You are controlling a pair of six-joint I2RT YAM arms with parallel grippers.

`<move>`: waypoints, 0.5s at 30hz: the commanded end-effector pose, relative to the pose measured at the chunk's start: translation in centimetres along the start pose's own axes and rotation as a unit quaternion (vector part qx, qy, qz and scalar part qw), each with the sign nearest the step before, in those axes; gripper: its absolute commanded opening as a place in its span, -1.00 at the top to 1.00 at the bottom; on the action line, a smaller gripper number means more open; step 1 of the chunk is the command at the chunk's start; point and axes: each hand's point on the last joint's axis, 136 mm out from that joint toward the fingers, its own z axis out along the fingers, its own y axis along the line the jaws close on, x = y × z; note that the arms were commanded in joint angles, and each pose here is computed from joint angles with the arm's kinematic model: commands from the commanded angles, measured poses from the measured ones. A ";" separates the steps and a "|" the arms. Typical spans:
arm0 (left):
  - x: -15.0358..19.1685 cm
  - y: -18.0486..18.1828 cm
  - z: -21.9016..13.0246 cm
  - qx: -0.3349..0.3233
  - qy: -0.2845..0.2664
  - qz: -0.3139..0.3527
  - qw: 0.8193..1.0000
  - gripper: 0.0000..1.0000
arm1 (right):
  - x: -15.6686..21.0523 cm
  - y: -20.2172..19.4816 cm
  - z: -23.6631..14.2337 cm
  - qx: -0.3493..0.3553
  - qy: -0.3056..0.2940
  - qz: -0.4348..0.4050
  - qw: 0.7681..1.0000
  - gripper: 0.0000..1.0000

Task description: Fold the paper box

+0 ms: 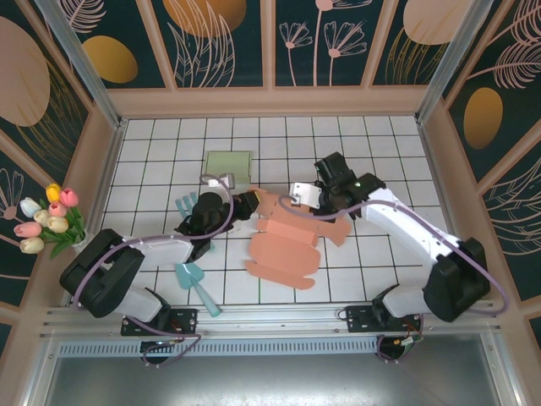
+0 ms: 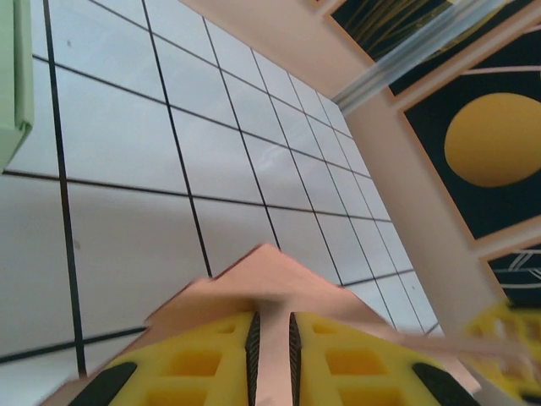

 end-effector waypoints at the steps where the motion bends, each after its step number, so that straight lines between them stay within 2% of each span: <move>1: -0.7 1.3 1.2 -0.038 -0.017 0.002 0.999 0.58 | -1.0 0.9 -1.4 0.014 -0.054 -0.075 0.996 1.00; 5: 0.0 -0.2 2.5 0.006 0.009 -0.002 1.000 0.59 | -0.3 1.0 -1.1 0.033 -0.033 -0.082 0.996 1.00; 9: 0.6 -1.6 3.0 0.038 0.033 -0.010 0.999 0.65 | -0.4 -0.6 -1.0 0.070 -0.010 -0.063 0.996 1.00; 15: 0.4 -2.4 2.5 0.040 0.042 0.000 0.998 0.64 | -0.1 -2.3 0.1 0.093 0.042 -0.045 0.994 1.00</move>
